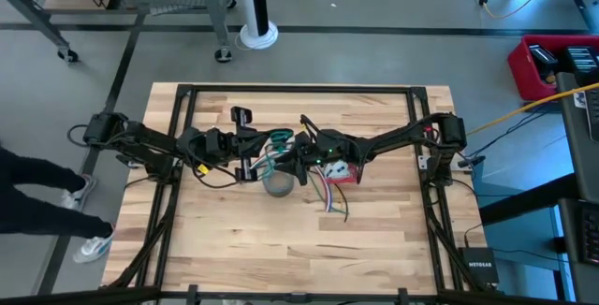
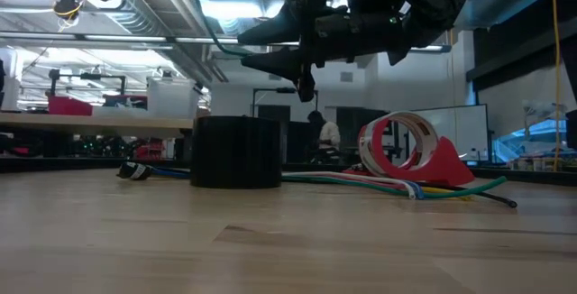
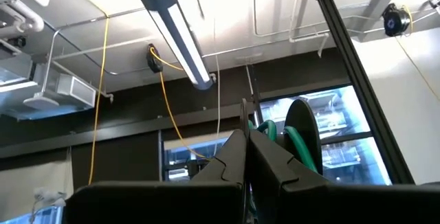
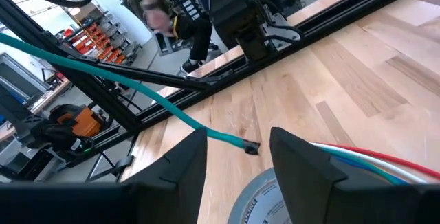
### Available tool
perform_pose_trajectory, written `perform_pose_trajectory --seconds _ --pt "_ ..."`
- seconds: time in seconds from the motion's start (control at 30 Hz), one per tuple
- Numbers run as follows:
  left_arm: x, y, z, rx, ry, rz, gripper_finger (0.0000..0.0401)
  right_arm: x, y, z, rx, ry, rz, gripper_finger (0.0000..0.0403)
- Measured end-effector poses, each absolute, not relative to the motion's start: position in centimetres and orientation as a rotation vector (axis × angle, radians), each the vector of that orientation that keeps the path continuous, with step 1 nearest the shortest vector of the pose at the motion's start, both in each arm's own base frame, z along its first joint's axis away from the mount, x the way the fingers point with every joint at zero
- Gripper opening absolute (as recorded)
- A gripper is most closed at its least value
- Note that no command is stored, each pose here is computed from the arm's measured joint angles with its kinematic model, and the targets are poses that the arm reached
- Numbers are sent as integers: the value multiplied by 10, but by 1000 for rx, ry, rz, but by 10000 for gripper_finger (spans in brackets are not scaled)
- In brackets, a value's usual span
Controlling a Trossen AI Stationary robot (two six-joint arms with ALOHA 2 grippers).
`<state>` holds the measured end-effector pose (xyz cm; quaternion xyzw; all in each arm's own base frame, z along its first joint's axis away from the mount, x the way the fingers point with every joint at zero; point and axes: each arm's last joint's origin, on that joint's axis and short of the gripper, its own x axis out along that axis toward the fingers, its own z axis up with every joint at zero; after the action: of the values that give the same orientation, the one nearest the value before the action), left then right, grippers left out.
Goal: Coil cords
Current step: Coil the green wire onto the black spool
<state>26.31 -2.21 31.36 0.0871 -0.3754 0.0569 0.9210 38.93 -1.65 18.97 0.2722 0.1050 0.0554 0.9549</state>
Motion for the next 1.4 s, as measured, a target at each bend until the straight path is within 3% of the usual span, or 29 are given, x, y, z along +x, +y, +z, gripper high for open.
perform_pose_trajectory --seconds 0.33,0.8,1.2,1.4 --pt "263 -22 313 180 -770 117 0 389 -16 190 552 212 113 149" --pt "263 -22 313 180 -770 117 0 389 -15 190 556 224 165 11" --pt "263 -22 313 200 -764 149 0 388 -19 193 548 220 136 5" --pt "259 -22 308 181 -730 201 0 376 -41 204 513 264 -47 3"
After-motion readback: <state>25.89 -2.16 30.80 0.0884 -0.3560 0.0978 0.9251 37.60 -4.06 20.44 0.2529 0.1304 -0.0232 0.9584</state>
